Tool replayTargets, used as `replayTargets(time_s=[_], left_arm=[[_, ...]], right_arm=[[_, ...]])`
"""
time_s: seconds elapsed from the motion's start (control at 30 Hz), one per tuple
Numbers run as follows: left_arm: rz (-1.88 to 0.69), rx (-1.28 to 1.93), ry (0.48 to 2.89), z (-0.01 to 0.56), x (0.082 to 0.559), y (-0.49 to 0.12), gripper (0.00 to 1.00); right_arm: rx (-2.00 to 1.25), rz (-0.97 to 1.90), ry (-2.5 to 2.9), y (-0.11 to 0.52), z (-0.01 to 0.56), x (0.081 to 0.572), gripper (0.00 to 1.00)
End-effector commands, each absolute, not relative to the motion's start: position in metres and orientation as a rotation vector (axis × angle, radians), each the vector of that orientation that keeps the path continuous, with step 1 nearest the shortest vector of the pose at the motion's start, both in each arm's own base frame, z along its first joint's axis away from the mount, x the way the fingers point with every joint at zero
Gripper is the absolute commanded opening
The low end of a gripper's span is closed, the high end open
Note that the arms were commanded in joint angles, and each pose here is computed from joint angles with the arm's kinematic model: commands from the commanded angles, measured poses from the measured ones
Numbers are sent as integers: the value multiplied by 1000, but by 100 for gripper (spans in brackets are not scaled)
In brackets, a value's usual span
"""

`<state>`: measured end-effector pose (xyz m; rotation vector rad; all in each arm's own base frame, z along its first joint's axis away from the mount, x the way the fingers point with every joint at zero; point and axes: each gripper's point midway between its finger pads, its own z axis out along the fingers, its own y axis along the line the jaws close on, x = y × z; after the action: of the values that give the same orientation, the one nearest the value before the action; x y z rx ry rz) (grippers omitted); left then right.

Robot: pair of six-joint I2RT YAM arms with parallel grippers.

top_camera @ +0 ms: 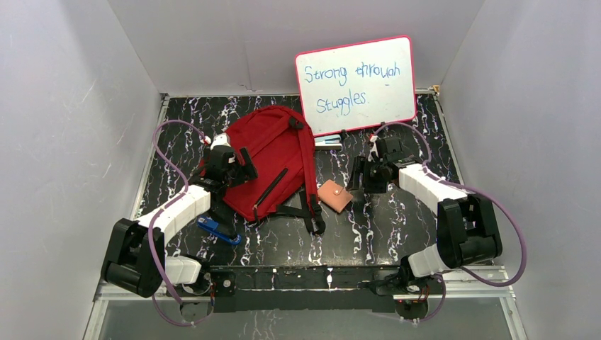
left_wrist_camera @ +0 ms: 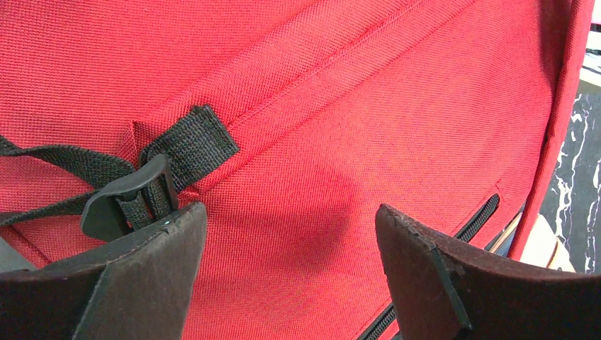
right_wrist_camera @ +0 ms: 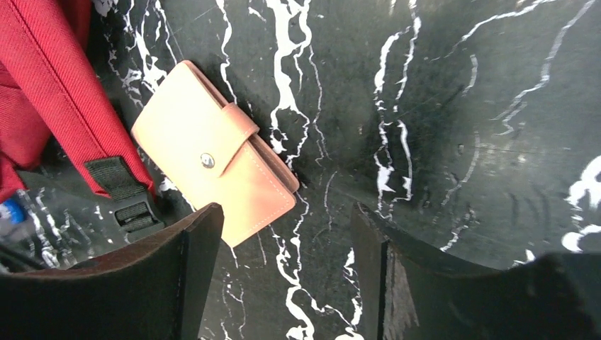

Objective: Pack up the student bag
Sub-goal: Pick up the personal item from the center of the board.

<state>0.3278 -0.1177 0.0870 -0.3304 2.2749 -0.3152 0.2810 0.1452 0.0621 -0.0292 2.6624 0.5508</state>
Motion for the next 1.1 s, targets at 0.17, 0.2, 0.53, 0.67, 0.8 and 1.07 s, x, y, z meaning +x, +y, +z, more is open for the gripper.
replayTargets(time_s=[0.17, 0.2, 0.53, 0.67, 0.8, 1.07], left_arm=[[-357, -310, 2305, 90, 325, -126, 85], [-356, -311, 2304, 90, 325, -126, 85], [-360, -315, 2308, 89, 325, -126, 85], [-363, -315, 2313, 88, 326, -127, 85], [-368, -314, 2321, 87, 326, -129, 85], [-373, -320, 2315, 89, 326, -129, 85]], right_arm=[[59, 848, 2637, 161, 53, 277, 62], [67, 854, 2639, 160, 50, 277, 60], [113, 934, 2648, 162, 39, 275, 49], [118, 943, 2655, 162, 36, 274, 47], [121, 959, 2655, 163, 33, 273, 42], [128, 997, 2628, 166, 32, 276, 32]])
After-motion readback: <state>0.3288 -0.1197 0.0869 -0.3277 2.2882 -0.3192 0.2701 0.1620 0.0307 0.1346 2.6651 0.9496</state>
